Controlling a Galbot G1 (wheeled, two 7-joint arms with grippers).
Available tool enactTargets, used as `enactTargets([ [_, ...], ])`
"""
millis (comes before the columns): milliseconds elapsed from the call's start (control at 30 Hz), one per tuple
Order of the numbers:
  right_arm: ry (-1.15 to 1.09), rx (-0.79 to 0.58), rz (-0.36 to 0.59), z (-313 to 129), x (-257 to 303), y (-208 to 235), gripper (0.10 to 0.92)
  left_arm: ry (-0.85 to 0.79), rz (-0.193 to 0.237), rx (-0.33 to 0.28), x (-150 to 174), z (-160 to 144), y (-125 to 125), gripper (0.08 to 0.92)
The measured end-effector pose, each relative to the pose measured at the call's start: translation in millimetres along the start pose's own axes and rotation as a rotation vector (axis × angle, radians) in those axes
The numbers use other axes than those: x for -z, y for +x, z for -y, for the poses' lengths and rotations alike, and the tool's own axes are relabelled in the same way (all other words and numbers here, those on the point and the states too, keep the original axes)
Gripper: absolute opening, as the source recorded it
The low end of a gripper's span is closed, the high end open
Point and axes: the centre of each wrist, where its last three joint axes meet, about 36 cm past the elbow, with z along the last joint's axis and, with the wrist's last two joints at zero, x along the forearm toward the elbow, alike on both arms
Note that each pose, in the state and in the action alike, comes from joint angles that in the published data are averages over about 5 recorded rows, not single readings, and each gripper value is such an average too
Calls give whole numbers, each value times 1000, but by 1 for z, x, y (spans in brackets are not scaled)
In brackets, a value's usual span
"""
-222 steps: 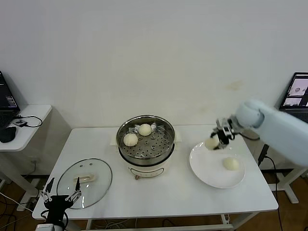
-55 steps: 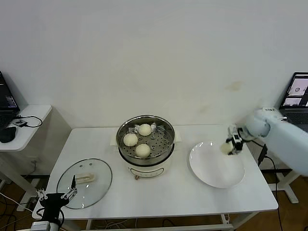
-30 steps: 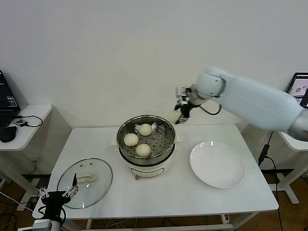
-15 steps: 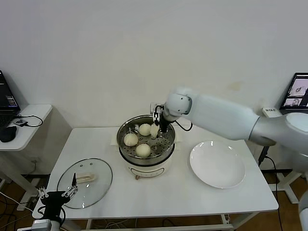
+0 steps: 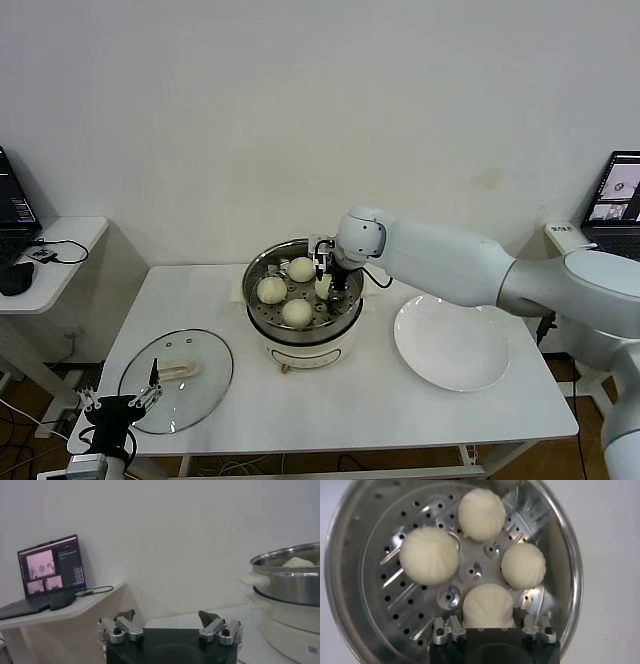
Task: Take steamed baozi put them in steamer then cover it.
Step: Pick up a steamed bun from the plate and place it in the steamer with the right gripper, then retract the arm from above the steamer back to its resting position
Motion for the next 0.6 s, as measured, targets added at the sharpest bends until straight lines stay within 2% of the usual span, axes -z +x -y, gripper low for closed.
enactTargets([
  [300, -8, -11, 20, 3, -3, 14, 810, 1, 5, 1, 2, 0, 1, 823],
  [600, -24, -86, 98, -2, -26, 53, 823, 4, 9, 2, 4, 0, 0, 823],
])
